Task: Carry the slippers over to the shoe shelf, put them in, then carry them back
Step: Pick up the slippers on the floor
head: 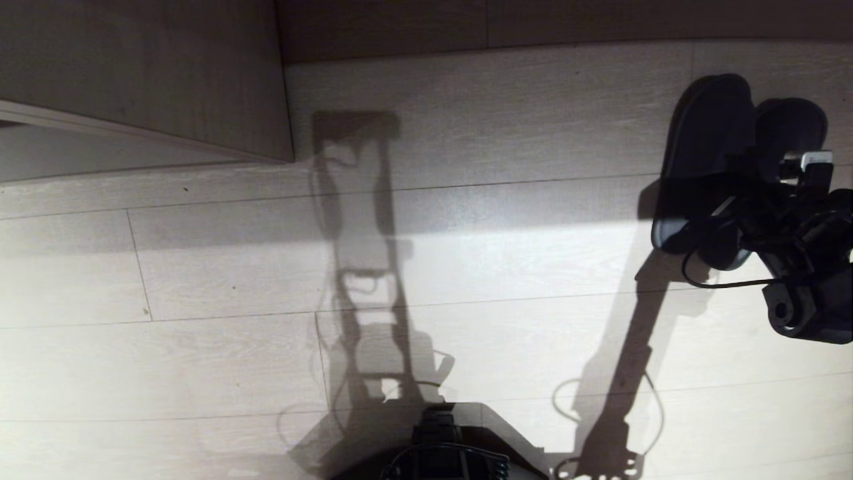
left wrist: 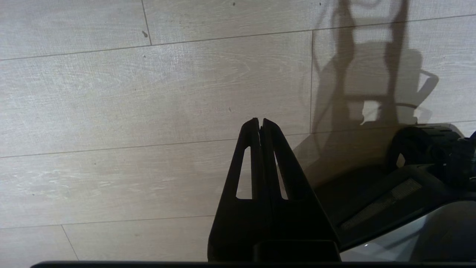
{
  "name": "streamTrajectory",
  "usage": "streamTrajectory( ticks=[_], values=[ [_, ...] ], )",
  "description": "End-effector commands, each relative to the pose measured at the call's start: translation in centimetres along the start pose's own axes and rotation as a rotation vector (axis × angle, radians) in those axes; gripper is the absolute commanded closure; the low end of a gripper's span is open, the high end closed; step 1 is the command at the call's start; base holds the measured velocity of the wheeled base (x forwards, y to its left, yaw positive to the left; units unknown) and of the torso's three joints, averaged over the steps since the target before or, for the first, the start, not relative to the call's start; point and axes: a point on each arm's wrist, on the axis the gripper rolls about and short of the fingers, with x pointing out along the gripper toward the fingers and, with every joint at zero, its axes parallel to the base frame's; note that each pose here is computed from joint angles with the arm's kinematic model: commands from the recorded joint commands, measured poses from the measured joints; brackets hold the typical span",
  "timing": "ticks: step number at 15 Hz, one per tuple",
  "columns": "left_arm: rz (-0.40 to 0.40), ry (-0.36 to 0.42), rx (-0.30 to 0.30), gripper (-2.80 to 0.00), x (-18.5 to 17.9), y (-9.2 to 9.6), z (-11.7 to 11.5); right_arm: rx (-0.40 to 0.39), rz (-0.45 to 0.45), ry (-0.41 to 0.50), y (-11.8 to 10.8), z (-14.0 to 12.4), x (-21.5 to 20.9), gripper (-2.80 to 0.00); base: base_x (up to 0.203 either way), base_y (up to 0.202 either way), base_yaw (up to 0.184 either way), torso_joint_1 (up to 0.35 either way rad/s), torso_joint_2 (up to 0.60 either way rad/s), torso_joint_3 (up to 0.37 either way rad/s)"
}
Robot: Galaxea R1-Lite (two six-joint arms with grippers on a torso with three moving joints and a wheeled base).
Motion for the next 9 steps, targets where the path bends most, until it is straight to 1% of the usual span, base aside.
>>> streamTrajectory(
  ticks=[1, 6, 9],
  values=[
    [0.0, -0.001, 0.0, 0.0, 0.0, 0.0, 0.0, 0.011, 0.031, -0.014, 0.3, 1.2, -0.5, 0.0, 0.0, 0.0, 0.0, 0.0, 0.0, 0.0],
    [0.0, -0.001, 0.0, 0.0, 0.0, 0.0, 0.0, 0.075, 0.103, -0.04, 1.4, 5.9, -2.8, 0.0, 0.0, 0.0, 0.0, 0.0, 0.0, 0.0],
    [0.0, -0.001, 0.0, 0.0, 0.0, 0.0, 0.0, 0.087, 0.138, -0.015, 1.9, 7.4, -5.0, 0.0, 0.0, 0.0, 0.0, 0.0, 0.0, 0.0]
  ],
)
